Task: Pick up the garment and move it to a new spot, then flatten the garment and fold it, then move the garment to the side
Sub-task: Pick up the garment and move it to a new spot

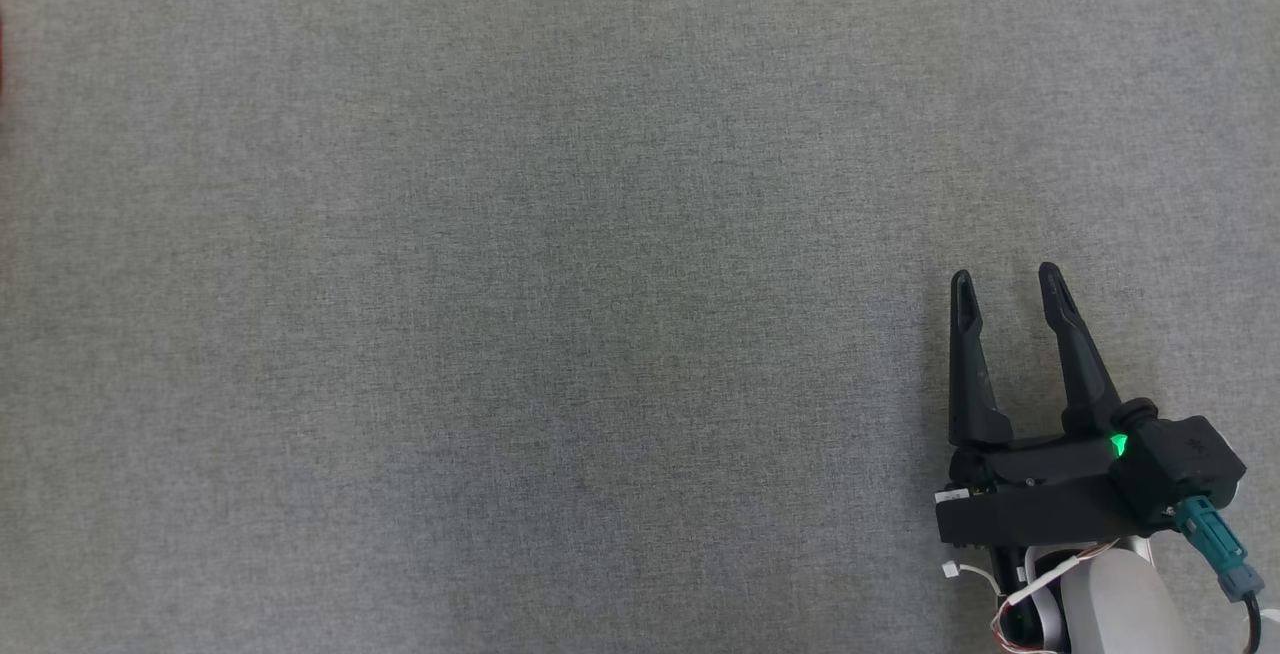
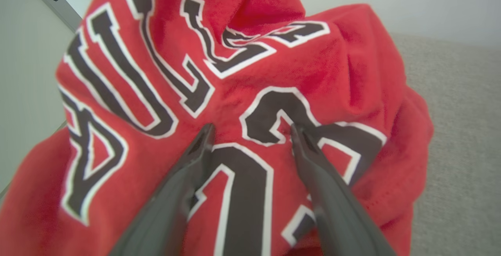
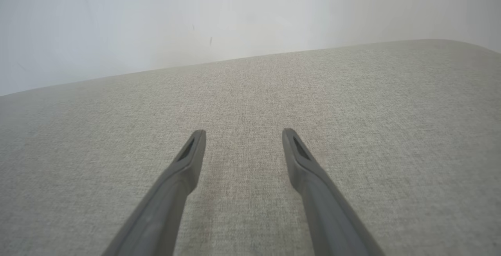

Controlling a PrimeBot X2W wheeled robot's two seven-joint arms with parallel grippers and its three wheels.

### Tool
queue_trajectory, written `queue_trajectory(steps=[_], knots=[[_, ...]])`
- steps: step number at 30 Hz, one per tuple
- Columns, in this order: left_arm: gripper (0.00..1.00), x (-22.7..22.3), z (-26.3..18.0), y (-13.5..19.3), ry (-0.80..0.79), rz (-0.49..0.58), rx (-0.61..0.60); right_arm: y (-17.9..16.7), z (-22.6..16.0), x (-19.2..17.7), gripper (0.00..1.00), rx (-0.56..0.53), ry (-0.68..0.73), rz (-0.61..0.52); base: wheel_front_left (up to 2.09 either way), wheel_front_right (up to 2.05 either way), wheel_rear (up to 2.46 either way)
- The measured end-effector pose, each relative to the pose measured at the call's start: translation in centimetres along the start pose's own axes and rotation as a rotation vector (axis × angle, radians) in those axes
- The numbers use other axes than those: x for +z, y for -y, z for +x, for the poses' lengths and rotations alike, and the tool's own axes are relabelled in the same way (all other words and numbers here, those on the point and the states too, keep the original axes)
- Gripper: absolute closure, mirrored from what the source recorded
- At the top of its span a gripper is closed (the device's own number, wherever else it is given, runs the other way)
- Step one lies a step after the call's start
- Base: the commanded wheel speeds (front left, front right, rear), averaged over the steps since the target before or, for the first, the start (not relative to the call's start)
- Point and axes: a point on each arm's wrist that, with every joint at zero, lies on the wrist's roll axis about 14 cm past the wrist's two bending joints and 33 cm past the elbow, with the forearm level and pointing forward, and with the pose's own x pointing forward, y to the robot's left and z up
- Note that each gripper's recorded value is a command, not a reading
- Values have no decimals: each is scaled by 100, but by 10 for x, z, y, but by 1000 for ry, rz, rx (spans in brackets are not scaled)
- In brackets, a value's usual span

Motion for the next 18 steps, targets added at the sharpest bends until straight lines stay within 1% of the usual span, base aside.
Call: queue_trajectory(steps=[2,3,4,5,11,13,18], knots=[[0,-6,-1,-2,-31,1,7,-1,0,1,0,3,3,-5,0,0,0],[29,-9,-2,-3,-45,2,11,-2,0,2,0,5,4,-4,0,0,0],[71,-9,-2,-3,-51,4,12,-2,0,2,0,7,6,-5,0,0,0],[100,-7,-3,-3,-40,10,10,-3,0,3,0,9,7,-4,0,0,0],[100,13,-9,-6,54,7,16,-8,-1,7,0,21,15,-8,0,0,0],[100,30,-11,-8,109,-17,19,-10,-2,9,0,26,19,-7,0,0,0],[100,82,-22,-7,268,-15,5,-16,-7,15,0,41,27,3,0,0,0]])
